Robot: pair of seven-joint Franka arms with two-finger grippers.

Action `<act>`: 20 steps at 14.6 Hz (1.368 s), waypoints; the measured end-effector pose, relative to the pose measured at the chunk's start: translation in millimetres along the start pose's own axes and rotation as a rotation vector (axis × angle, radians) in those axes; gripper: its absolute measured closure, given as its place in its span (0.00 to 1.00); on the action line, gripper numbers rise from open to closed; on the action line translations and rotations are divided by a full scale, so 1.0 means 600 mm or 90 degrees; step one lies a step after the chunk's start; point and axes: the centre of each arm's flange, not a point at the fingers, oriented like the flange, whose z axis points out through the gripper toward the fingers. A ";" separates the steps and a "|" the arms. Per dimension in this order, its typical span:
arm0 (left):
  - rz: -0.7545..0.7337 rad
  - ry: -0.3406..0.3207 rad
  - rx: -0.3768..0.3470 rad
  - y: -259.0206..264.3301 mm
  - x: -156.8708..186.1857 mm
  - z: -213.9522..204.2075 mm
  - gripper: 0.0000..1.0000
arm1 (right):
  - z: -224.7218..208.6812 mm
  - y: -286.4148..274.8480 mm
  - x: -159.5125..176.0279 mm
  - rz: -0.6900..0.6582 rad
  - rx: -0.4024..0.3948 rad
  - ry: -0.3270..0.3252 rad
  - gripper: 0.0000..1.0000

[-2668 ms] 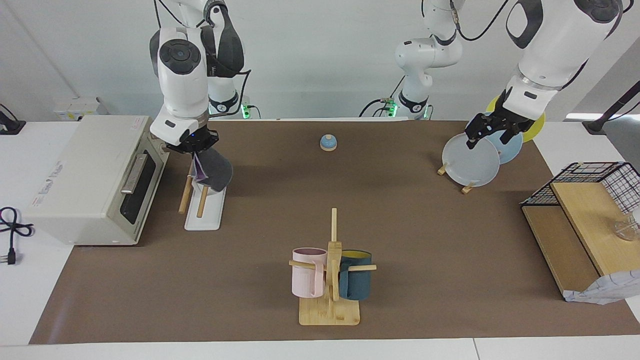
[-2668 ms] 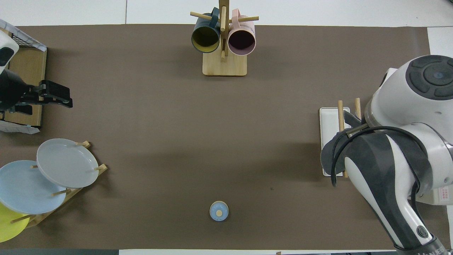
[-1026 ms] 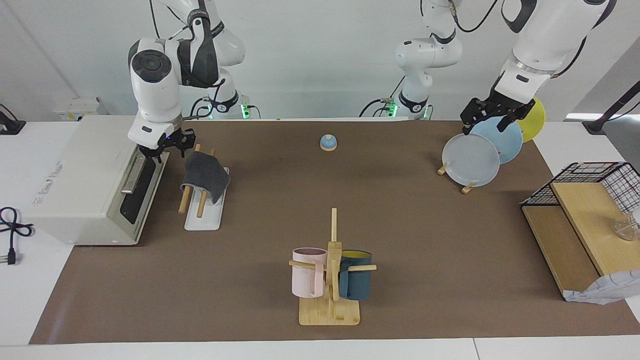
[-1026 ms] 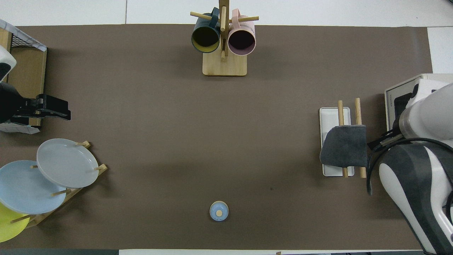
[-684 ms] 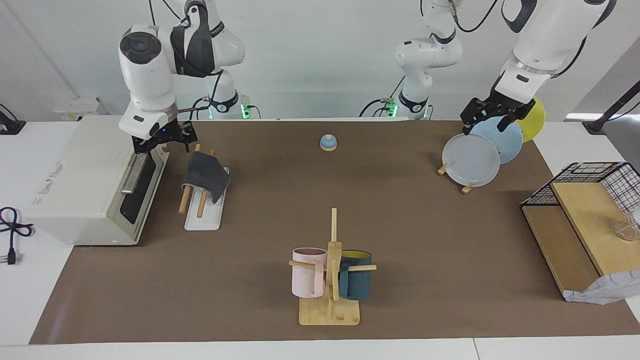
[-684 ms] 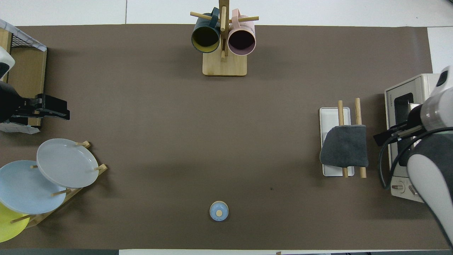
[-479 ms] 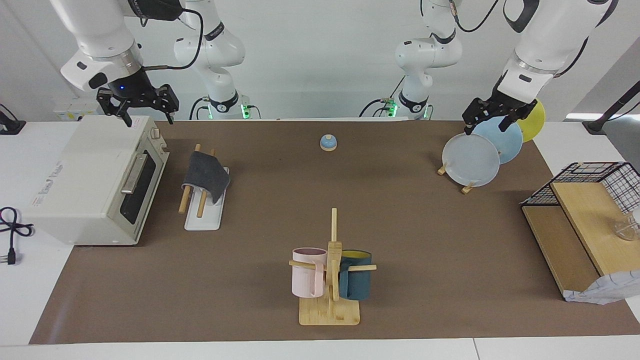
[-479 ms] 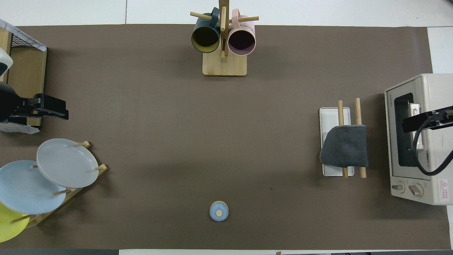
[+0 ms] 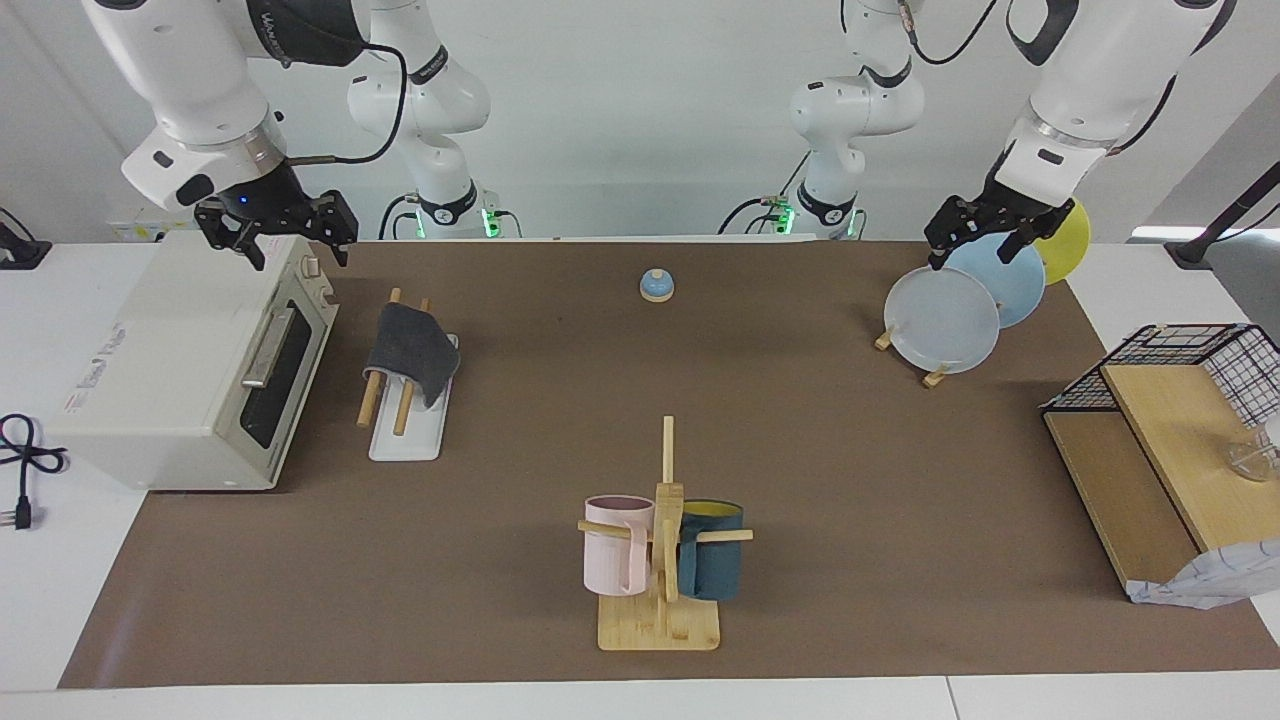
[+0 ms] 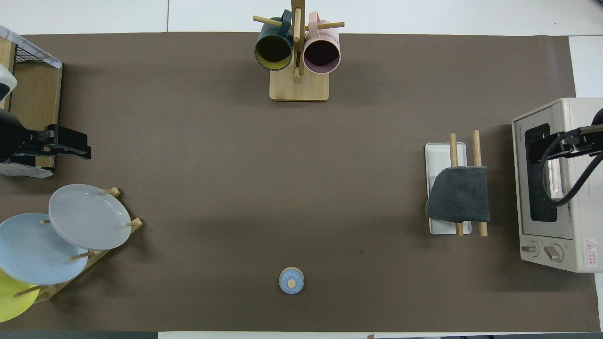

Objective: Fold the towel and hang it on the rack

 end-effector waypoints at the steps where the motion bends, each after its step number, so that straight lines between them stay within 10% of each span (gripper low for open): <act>1: 0.000 0.000 0.000 0.000 0.000 0.000 0.00 | 0.000 0.000 0.000 0.000 0.000 0.000 0.00; 20: 0.000 0.000 0.000 0.000 0.000 0.000 0.00 | -0.005 0.024 -0.003 0.019 0.010 0.005 0.00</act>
